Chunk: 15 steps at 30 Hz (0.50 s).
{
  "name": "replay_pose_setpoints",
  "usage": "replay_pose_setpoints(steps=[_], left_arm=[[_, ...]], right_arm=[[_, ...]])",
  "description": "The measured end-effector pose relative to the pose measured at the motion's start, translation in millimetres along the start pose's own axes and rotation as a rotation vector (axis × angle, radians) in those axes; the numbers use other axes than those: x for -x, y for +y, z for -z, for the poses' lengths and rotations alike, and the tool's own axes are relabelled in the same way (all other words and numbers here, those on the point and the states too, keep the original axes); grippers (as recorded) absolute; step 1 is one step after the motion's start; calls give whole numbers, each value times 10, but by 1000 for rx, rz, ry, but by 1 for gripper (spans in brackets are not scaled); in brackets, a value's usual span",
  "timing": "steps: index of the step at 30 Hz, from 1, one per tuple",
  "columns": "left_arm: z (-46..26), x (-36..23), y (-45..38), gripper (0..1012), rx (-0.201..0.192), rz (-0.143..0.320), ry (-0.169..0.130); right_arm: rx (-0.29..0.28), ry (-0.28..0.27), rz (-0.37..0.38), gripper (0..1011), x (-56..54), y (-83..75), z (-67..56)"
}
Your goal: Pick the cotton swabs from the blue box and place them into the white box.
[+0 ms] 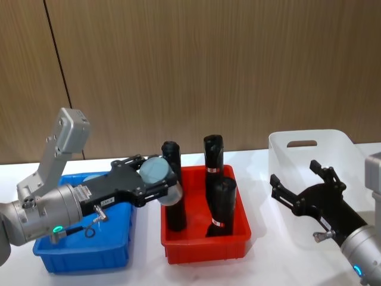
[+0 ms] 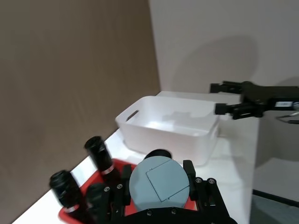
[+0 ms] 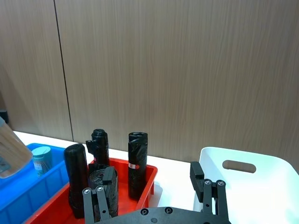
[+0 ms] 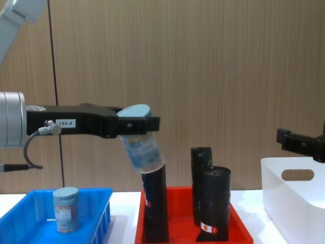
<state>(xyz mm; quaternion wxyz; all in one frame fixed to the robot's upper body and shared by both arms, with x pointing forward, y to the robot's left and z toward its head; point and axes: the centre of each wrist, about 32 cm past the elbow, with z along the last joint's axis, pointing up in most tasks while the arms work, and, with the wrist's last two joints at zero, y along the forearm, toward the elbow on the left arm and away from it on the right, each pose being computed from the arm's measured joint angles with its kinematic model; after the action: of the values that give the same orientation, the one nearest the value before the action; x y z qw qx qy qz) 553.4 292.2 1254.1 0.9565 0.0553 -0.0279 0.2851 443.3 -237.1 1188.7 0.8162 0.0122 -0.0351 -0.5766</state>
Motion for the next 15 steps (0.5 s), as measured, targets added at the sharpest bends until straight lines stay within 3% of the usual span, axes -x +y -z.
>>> replay_pose_setpoints(steps=[15], left_arm=[[16, -60, -114, 668, 90, 238, 1]], right_arm=[[0, 0, 0, 1002, 0, 0, 0]])
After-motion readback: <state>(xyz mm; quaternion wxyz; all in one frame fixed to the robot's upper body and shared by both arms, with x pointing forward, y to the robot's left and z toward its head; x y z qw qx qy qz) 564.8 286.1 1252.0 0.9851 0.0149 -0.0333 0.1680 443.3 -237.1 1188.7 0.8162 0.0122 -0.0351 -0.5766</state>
